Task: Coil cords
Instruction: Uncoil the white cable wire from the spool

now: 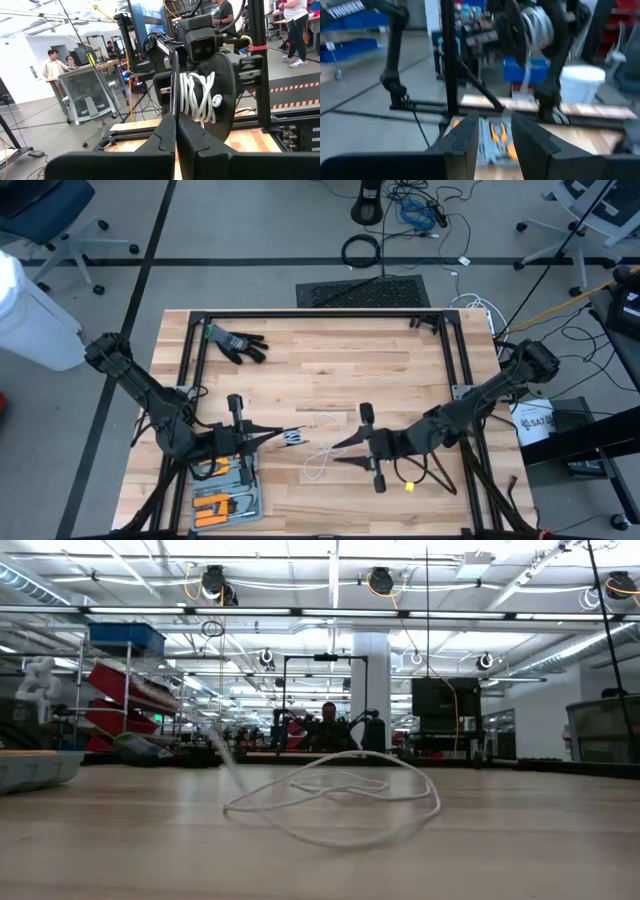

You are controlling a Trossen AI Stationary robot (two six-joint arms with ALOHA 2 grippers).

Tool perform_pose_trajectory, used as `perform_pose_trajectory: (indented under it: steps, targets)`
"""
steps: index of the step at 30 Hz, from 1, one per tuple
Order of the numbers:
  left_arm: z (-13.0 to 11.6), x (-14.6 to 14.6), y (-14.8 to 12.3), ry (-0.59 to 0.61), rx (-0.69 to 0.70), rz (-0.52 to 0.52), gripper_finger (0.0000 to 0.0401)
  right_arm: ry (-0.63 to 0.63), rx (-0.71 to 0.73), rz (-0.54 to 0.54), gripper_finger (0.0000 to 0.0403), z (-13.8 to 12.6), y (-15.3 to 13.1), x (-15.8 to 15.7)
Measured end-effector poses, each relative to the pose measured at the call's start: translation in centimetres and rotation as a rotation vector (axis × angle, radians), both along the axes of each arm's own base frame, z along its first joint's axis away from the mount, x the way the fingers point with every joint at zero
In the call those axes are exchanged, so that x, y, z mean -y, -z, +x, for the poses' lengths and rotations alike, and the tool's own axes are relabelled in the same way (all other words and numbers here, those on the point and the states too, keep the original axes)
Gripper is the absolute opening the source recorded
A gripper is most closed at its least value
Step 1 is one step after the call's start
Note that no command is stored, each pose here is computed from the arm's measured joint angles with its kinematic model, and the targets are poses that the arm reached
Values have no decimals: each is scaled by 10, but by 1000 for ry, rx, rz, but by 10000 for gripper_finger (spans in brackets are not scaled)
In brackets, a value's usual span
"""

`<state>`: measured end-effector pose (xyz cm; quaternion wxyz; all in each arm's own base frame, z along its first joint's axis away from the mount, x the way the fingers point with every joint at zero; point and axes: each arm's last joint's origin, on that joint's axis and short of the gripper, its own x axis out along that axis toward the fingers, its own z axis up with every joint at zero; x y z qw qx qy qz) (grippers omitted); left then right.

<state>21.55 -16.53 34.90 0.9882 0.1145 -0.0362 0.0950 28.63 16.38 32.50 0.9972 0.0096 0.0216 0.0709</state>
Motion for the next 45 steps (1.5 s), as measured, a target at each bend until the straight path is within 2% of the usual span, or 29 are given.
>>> perform_pose_trajectory:
  steps: [7, 12, 20, 32, 36, 43, 45]
  targets:
    - [2, -2, 0, 17, 4, 2, 0, 27, 134, -43, 105, 26, 18, -11]
    - [2, -1, 0, 61, 9, 5, 0, 108, 168, -85, 105, 40, 30, -8]
    - [2, -1, 0, 61, 9, 5, 0, 142, 172, -67, 105, 57, 45, 4]
    - [2, -1, 0, 63, 11, -12, 0, 64, 229, -46, 103, 68, 55, 7]
    - [4, -3, 0, 61, 12, -13, 0, 54, 242, -30, 82, 70, 55, 8]
    - [7, -5, 0, 82, 12, -9, 0, 50, 244, -32, 12, 70, 55, 8]
    - [7, -5, 0, 82, 8, -6, 0, 51, 239, -34, 4, 70, 56, 8]
